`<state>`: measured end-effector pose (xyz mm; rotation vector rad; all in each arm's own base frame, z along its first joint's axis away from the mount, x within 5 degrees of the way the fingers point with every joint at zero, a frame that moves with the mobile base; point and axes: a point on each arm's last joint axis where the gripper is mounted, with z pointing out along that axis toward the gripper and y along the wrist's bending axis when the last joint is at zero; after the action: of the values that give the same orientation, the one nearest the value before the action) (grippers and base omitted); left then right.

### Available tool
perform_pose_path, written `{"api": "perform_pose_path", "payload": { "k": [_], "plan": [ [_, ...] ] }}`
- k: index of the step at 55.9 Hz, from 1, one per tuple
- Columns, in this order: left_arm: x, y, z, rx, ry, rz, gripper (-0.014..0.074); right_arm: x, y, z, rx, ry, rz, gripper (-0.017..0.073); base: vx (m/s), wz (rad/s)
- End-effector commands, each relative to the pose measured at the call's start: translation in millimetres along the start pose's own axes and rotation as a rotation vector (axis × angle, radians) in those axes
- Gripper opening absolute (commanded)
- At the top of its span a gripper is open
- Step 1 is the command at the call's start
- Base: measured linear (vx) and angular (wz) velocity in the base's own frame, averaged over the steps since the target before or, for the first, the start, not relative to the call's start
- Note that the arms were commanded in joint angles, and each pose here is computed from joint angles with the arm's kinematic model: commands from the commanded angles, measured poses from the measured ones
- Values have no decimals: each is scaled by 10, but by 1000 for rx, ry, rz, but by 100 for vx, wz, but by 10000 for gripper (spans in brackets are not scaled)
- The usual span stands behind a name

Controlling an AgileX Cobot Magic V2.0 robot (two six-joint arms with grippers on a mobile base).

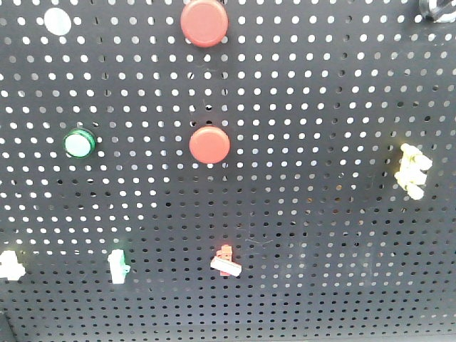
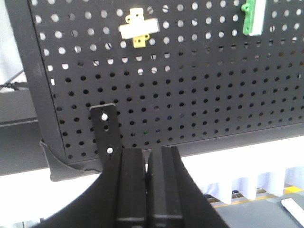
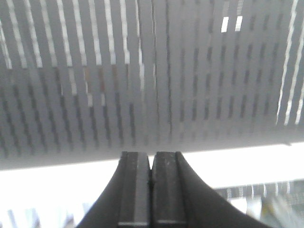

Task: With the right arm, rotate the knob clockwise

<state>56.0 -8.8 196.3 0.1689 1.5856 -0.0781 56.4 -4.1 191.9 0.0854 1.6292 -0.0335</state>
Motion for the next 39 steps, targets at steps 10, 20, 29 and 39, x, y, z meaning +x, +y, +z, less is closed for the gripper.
{"api": "perform_pose_path", "payload": {
  "k": [10,20,29,39],
  "plan": [
    [-22,-3,-6,3,-84,-11,3,50,-4,-5,4,32,-7,-12,0,0],
    [-22,-3,-6,3,-84,-11,3,54,-4,-5,5,37,-7,-12,0,0],
    [-22,-3,-6,3,-84,-11,3,54,-4,-5,5,37,-7,-12,0,0],
    [-22,-3,-6,3,-84,-11,3,54,-4,-5,5,37,-7,-10,0,0]
  ]
}}
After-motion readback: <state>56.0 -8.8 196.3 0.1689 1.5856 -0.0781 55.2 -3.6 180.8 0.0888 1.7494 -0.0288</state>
